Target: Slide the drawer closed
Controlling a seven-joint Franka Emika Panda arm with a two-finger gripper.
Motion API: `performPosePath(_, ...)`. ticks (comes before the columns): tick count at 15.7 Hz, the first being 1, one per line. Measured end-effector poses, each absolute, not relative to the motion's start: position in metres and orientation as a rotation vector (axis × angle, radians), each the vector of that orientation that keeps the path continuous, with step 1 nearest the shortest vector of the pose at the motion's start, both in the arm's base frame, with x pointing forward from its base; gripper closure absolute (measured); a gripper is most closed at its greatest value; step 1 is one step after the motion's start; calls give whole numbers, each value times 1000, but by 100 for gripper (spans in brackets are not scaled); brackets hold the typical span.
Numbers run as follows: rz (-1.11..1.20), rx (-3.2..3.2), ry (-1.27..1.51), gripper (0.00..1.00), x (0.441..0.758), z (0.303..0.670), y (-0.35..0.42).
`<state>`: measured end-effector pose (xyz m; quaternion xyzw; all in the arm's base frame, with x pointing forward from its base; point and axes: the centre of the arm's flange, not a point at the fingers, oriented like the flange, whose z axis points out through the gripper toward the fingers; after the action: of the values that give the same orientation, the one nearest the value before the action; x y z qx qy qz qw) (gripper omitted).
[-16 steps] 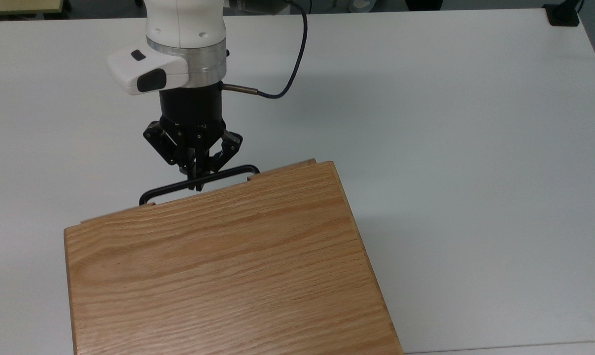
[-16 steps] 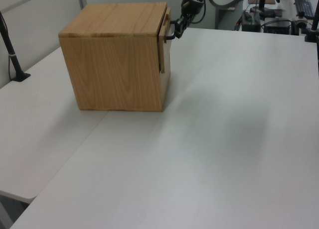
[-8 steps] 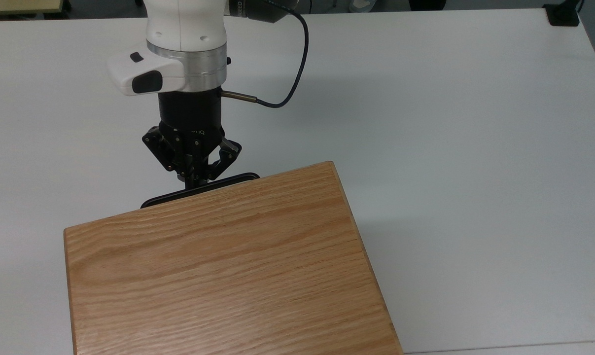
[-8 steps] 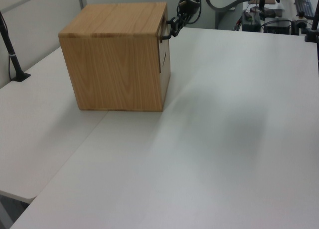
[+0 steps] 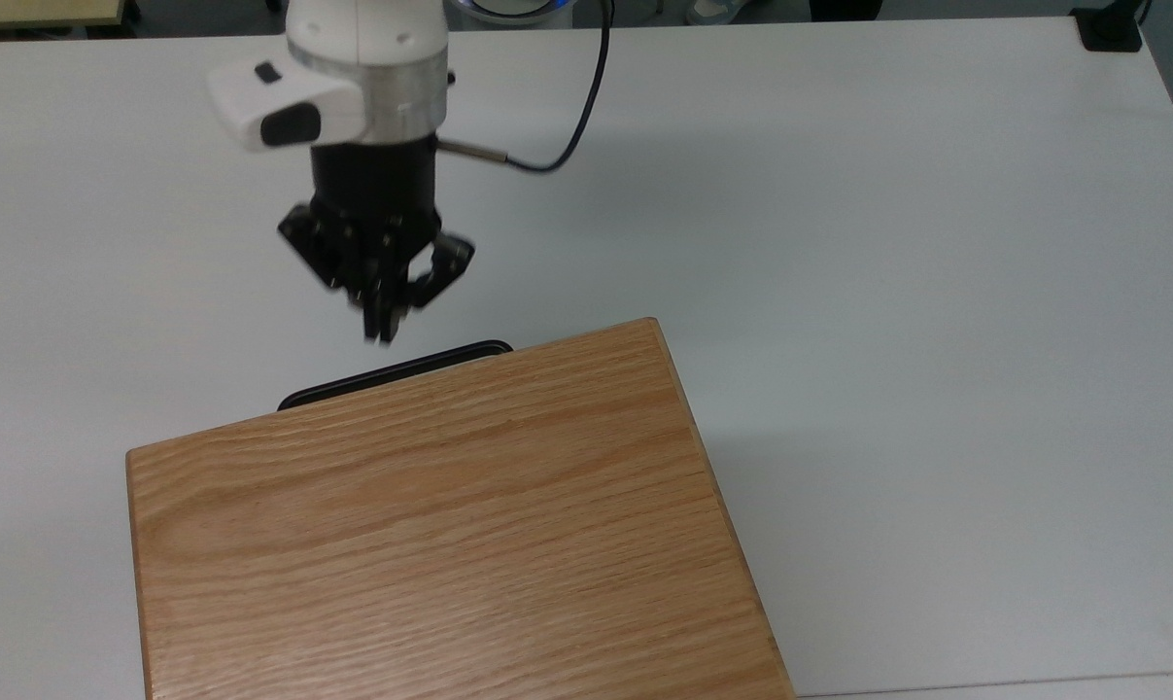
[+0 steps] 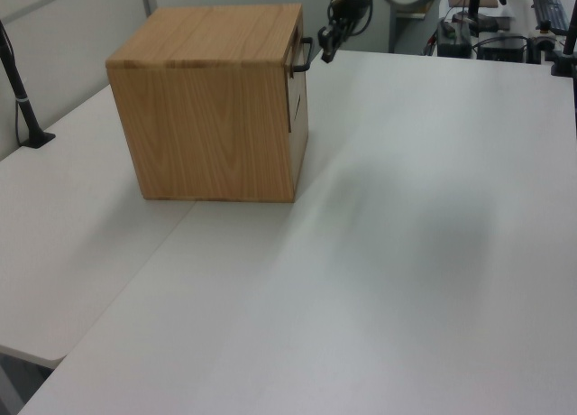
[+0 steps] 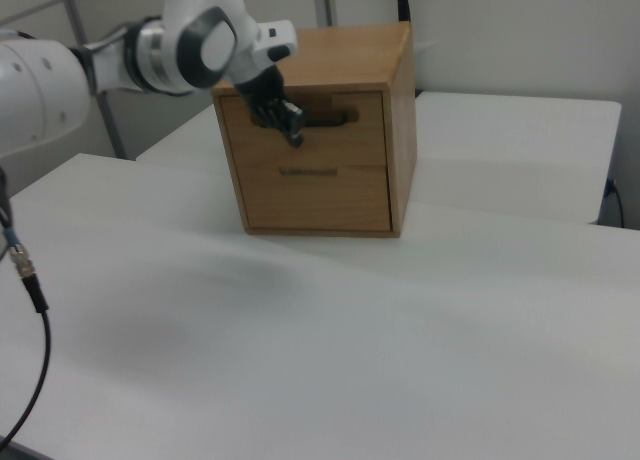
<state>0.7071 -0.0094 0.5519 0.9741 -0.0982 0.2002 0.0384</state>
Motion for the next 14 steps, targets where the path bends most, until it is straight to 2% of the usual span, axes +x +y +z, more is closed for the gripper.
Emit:
performPosePath(6, 261, 3017, -284, 91, 628, 591, 15)
performPosePath(10, 191, 3086, -327, 91, 582, 612, 22)
performPosePath(14, 152, 3106, -345, 88, 547, 610, 22)
